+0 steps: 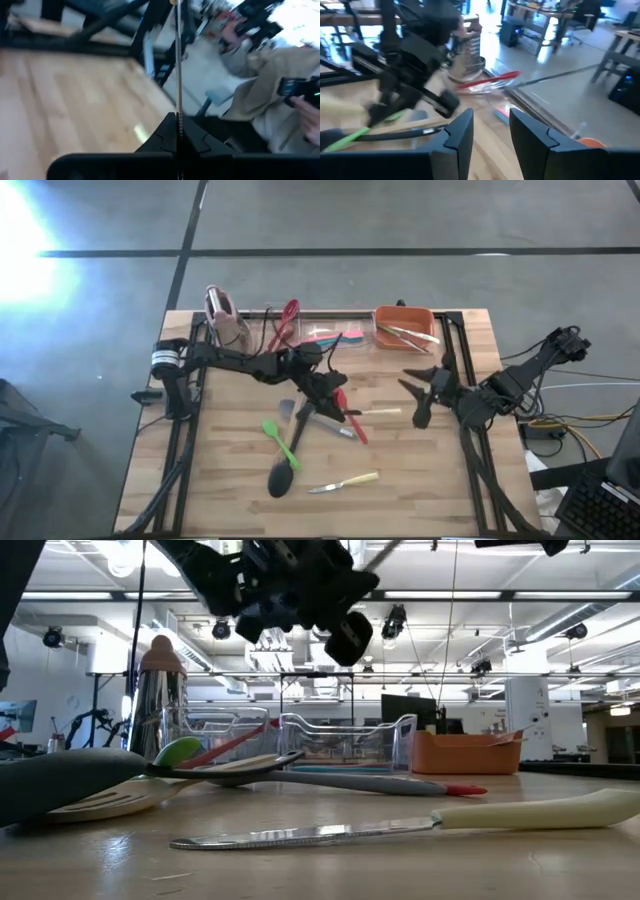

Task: Pick & Place Kitchen Items
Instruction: Put the right yellow knife into the orange bin

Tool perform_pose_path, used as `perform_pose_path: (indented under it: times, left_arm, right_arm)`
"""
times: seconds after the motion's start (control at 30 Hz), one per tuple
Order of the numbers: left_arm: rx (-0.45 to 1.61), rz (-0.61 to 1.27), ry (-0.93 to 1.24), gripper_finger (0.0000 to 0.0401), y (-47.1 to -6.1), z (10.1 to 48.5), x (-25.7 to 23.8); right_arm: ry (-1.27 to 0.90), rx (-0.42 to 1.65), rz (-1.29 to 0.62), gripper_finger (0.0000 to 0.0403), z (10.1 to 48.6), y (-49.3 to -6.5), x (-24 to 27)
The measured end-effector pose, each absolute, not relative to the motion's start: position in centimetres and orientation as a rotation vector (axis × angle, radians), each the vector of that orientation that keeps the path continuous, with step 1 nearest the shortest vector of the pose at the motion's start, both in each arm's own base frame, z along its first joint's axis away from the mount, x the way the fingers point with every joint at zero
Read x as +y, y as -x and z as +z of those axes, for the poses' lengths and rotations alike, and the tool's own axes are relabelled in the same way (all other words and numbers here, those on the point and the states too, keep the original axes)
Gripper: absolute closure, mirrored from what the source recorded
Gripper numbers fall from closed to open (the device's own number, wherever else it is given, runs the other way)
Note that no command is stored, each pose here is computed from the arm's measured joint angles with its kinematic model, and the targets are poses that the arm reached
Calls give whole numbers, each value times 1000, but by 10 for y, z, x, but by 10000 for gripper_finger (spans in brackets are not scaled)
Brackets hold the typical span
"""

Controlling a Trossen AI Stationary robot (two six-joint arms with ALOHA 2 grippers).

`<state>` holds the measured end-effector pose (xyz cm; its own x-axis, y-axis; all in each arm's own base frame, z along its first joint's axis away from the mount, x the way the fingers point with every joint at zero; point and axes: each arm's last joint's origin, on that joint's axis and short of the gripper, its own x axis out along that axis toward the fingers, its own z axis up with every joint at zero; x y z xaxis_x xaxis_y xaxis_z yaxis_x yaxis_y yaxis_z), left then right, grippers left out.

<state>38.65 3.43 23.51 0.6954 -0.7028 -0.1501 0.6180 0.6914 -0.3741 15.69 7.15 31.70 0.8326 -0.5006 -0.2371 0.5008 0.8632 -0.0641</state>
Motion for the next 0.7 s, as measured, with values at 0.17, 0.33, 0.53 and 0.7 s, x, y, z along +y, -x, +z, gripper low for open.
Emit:
perform_pose_path:
  times: [0.17,0.33,0.53,0.7]
  left_arm:
    - [116,-762,282,401,-380,239,34]
    - [-120,-691,220,401,-369,245,34]
    - [-274,-534,179,401,-360,244,38]
    - [-293,-473,170,401,-361,244,41]
  right_arm:
    - [-62,250,-558,285,314,-153,69]
    - [-87,256,-568,285,302,-159,73]
    - [-68,157,-604,273,301,-178,84]
    - [-4,64,-600,262,313,-199,92]
